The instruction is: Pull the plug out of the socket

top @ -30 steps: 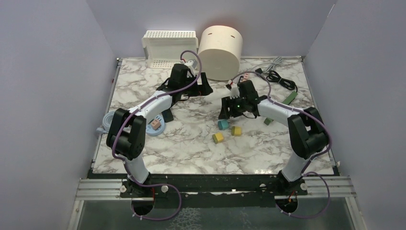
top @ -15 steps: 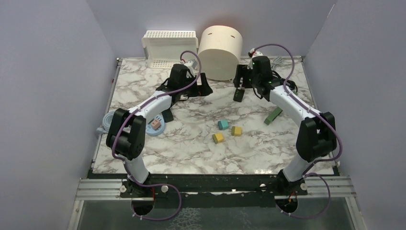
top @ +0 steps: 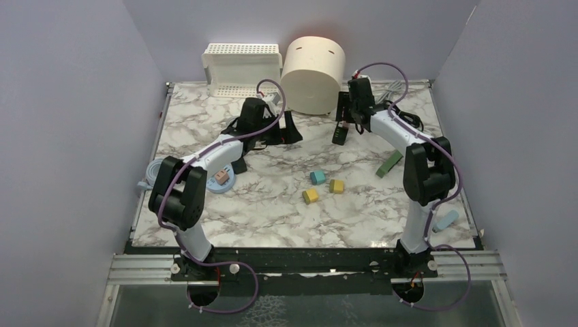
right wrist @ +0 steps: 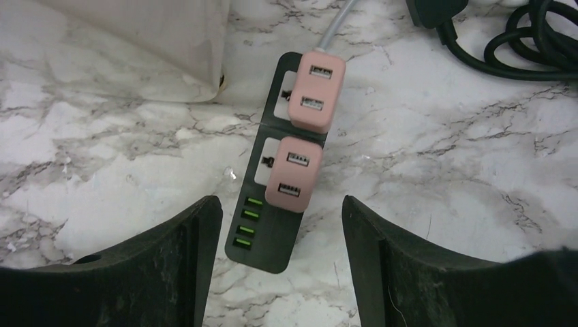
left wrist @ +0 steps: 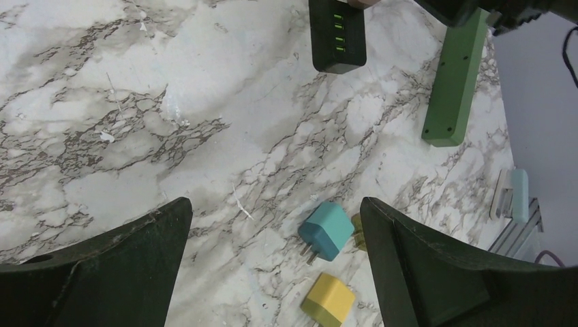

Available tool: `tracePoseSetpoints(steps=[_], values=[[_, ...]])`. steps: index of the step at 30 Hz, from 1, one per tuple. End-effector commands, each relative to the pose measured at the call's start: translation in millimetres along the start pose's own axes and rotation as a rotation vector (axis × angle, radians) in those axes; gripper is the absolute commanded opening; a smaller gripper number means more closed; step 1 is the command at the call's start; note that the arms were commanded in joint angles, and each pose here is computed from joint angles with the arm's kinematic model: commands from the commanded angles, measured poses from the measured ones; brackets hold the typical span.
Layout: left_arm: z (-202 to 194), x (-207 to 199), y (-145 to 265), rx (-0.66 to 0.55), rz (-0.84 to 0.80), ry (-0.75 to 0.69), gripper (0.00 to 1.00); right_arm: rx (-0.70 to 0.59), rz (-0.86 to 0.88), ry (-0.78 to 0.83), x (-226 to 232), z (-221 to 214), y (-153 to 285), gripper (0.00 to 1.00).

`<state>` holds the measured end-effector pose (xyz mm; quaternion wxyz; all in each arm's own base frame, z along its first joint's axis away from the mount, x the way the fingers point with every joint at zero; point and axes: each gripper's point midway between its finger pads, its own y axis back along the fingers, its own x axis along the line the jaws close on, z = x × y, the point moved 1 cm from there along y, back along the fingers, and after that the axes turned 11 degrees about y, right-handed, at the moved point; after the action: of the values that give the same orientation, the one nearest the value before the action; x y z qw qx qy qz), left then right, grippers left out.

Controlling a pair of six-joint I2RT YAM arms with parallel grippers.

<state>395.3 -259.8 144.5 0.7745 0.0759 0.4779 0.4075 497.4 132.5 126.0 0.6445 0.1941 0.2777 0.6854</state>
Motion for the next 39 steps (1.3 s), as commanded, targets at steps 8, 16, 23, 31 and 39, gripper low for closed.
tracePoseSetpoints(steps=[8, 16, 23, 31, 39], values=[[12, -23, 15, -0.029, -0.076, -0.048, 0.95, 0.07, -0.067, -0.021, -12, -12, -36, 0.65], [16, -29, 13, -0.022, -0.1, -0.048, 0.94, 0.082, -0.043, -0.036, -6, -26, -45, 0.57], [7, -21, -2, 0.011, -0.081, -0.026, 0.93, 0.091, -0.028, -0.057, -2, -30, -48, 0.46], [-13, -32, -41, 0.068, -0.079, -0.029, 0.92, 0.118, -0.032, -0.084, -3, -44, -47, 0.01], [-21, -61, -95, 0.117, -0.149, -0.008, 0.92, 0.028, 0.027, -0.179, 1, -18, -6, 0.01]])
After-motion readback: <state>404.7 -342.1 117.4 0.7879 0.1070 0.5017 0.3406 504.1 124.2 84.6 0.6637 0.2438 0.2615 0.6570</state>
